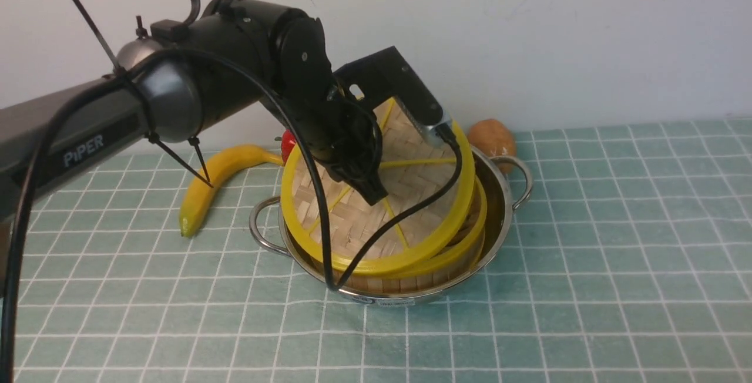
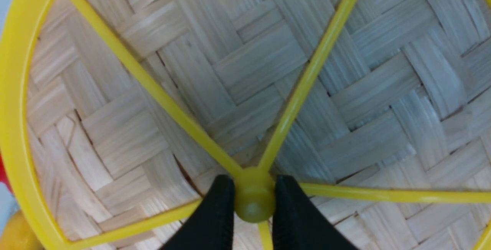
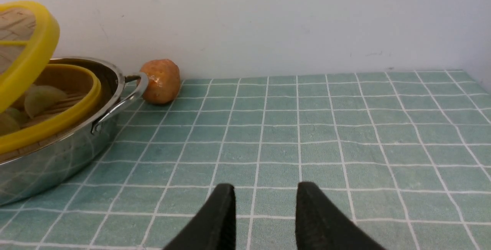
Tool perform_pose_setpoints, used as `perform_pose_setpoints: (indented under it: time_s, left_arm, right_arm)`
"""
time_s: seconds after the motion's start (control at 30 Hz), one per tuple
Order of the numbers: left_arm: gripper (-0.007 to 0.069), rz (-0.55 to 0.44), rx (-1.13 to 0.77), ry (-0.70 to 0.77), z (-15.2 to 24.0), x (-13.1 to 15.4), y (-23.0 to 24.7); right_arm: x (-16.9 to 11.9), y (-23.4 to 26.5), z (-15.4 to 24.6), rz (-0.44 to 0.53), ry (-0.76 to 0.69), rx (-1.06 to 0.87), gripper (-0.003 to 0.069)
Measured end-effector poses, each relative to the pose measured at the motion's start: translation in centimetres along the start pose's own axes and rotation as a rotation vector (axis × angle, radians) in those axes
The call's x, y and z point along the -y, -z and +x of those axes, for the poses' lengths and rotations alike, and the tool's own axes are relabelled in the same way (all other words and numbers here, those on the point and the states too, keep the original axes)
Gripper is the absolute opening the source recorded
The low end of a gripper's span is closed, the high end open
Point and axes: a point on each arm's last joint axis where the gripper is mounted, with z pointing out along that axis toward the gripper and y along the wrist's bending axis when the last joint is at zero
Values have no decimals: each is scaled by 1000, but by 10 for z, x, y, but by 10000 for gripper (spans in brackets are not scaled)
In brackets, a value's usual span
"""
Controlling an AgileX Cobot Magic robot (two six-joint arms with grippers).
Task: Place the steamer in the pot on the blue tablecloth, and put the lid on the steamer.
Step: 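Place the yellow bamboo steamer lid onto the steamer in the pot with the left gripper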
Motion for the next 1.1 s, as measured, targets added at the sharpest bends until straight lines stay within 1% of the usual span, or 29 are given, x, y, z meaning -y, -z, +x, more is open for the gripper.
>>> perform_pose_setpoints:
  time_s: [0.43,1.1]
  left_arm:
    - [116,3,54,-67,-5,1,-2]
    - [116,-4,70,-93,-7,1,-17]
  right_arm:
    - [0,0,0,0,0,0,243]
    - [0,0,0,0,0,0,243]
